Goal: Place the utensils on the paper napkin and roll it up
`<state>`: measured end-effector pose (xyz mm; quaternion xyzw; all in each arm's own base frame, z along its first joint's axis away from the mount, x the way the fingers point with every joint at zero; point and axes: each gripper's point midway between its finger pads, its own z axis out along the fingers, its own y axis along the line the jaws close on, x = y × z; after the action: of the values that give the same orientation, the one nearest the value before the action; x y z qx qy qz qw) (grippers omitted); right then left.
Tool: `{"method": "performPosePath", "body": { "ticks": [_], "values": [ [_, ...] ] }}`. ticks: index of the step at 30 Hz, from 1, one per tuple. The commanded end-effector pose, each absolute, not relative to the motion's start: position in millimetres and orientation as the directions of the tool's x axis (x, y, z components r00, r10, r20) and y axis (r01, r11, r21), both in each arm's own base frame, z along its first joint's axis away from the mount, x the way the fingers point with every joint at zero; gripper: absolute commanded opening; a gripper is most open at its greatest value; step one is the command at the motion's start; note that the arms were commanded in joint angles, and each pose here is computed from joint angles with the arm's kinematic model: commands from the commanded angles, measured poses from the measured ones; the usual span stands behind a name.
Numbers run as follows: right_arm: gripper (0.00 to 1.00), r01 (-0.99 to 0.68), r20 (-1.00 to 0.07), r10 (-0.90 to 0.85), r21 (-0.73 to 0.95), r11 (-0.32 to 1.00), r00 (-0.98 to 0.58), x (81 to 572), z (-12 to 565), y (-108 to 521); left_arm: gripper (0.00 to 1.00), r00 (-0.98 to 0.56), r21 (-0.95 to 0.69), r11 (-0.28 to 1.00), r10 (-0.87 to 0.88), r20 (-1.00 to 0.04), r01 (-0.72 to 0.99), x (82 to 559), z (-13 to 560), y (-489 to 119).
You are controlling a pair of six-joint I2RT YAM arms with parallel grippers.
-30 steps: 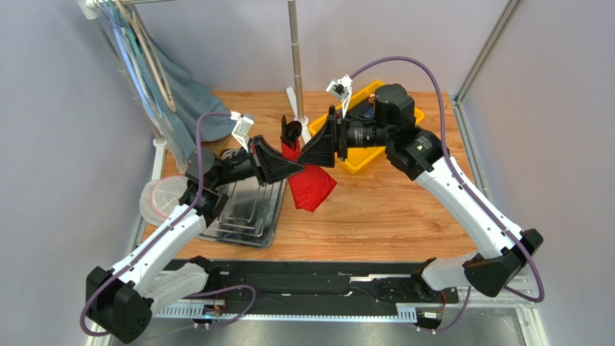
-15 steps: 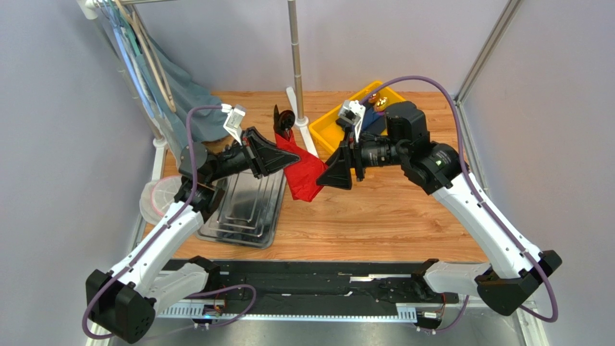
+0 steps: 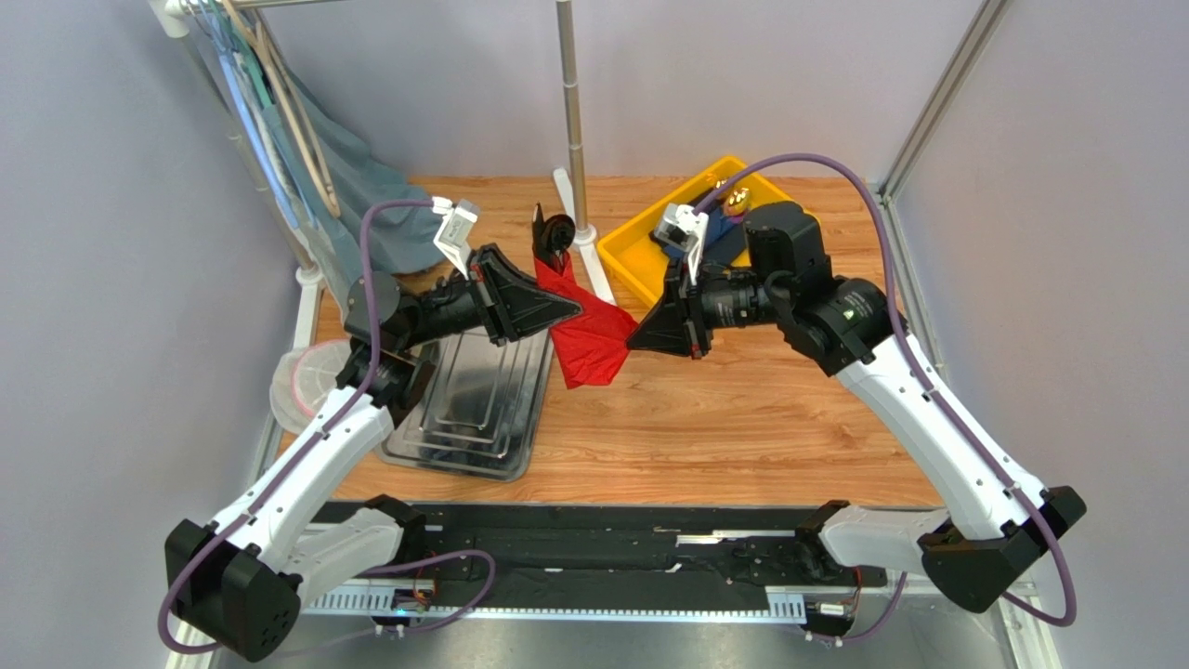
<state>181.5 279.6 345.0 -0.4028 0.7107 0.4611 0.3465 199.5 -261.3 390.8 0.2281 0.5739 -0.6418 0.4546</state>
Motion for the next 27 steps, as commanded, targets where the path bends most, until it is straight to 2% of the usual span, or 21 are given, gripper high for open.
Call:
{"method": "performPosePath", "body": {
  "ticks": [1, 12, 17, 18, 19, 20, 22, 23, 25, 27],
  "values": [
    [0.00, -0.922, -0.904, -0.250, 0.278, 0.271, -0.346, 202, 346, 280, 0.00, -0.438, -0.471, 0.012, -0.346, -0.830, 0.882, 186, 425, -258],
    [0.00, -0.938, -0.934, -0.198, 0.245, 0.246, -0.296, 232, 345, 304, 0.00, -0.471, -0.481, -0.054, -0.330, -0.818, 0.875, 172, 440, -267],
    [0.00, -0.931, -0.934, -0.190, 0.248, 0.268, -0.303, 240, 346, 306, 0.00, -0.458, -0.478, -0.032, -0.347, -0.819, 0.878, 178, 440, -267],
    [0.03, -0.927, -0.931, -0.190, 0.253, 0.278, -0.311, 240, 346, 304, 0.00, -0.452, -0.478, -0.018, -0.353, -0.819, 0.878, 181, 439, -266],
    [0.10, -0.917, -0.924, -0.193, 0.265, 0.297, -0.329, 241, 345, 299, 0.00, -0.438, -0.477, 0.017, -0.368, -0.820, 0.879, 190, 438, -261],
    [0.29, -0.899, -0.911, -0.175, 0.308, 0.313, -0.373, 238, 349, 296, 0.00, -0.444, -0.497, 0.047, -0.386, -0.809, 0.866, 200, 436, -258],
    [0.48, -0.871, -0.891, -0.152, 0.362, 0.330, -0.428, 236, 352, 285, 0.00, -0.443, -0.528, 0.105, -0.422, -0.791, 0.843, 220, 434, -246],
    [0.62, -0.862, -0.886, -0.139, 0.378, 0.339, -0.443, 235, 355, 281, 0.00, -0.444, -0.535, 0.118, -0.426, -0.788, 0.837, 226, 432, -244],
    [0.70, -0.840, -0.873, -0.103, 0.419, 0.345, -0.477, 227, 363, 269, 0.00, -0.441, -0.540, 0.132, -0.435, -0.785, 0.831, 233, 433, -241],
    [0.87, -0.841, -0.876, -0.075, 0.430, 0.328, -0.476, 213, 373, 263, 0.00, -0.438, -0.538, 0.134, -0.435, -0.787, 0.832, 235, 434, -242]
  ]
}}
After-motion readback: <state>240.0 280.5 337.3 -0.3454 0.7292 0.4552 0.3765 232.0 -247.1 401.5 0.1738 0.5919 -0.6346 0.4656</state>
